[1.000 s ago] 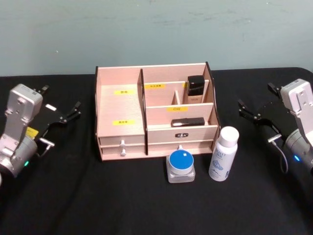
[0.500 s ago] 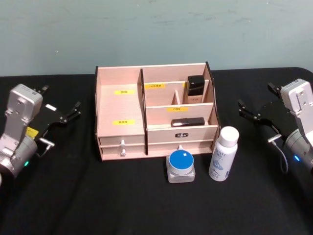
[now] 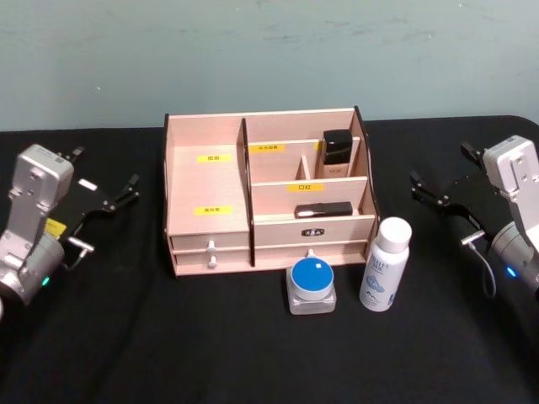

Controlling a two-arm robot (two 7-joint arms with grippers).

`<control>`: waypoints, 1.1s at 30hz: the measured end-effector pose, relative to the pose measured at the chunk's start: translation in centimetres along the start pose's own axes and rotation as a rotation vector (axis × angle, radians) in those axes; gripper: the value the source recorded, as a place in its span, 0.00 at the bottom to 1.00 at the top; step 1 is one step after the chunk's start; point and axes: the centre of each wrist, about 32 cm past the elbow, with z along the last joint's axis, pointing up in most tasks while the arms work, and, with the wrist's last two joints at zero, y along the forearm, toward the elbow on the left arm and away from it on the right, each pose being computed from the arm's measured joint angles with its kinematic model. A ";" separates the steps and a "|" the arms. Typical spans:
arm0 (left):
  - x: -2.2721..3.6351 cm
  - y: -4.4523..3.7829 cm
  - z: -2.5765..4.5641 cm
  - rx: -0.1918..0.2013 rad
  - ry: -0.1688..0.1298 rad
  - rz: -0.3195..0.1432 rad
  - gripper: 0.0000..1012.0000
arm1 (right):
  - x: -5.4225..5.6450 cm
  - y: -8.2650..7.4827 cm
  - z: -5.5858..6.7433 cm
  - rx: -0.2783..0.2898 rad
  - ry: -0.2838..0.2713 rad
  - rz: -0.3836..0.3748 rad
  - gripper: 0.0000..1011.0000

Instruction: Pick up the facial cleanser and watermelon frost from the table and place them into the tiered storage box.

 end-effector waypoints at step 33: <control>0.00 0.00 0.00 0.000 0.000 0.000 1.00 | 1.5 -5.0 5.0 0.130 0.070 0.075 0.99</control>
